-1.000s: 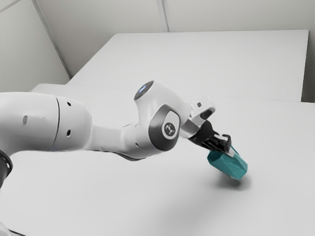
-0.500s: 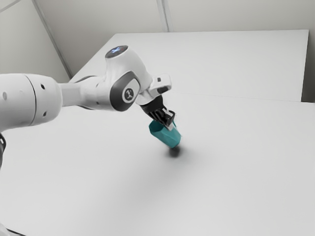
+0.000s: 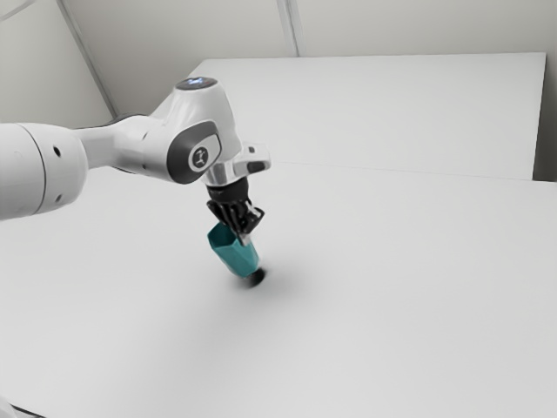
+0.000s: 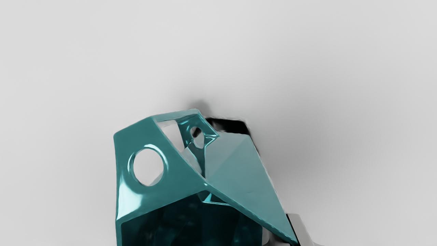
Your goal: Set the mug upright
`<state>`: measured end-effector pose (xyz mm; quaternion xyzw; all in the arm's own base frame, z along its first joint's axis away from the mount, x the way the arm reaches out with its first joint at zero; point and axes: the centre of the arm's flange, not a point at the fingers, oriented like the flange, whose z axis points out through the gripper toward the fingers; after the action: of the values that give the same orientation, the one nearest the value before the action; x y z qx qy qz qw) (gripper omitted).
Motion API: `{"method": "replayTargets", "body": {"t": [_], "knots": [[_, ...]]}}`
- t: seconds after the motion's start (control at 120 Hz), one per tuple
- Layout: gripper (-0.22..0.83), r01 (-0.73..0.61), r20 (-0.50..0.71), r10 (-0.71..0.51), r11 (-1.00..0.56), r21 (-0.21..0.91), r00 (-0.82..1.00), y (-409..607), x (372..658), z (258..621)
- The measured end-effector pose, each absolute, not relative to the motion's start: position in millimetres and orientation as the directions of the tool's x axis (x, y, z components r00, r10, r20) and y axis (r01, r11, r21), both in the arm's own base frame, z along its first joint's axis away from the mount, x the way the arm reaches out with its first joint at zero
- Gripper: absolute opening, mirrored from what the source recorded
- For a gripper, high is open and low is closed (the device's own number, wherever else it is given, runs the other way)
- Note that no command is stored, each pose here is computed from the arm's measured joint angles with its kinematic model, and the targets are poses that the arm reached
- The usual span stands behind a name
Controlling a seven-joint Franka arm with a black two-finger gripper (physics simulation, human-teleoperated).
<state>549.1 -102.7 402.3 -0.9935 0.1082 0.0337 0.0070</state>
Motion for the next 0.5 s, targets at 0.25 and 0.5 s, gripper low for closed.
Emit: {"method": "replayTargets", "body": {"t": [0.25, 0.5], "knots": [[-0.17, -0.124, -0.121, -0.117, -0.991, -0.046, 0.986, -65, 548, 399], [-0.17, -0.091, -0.147, -0.081, -0.994, -0.061, 0.986, -61, 546, 390]]}}
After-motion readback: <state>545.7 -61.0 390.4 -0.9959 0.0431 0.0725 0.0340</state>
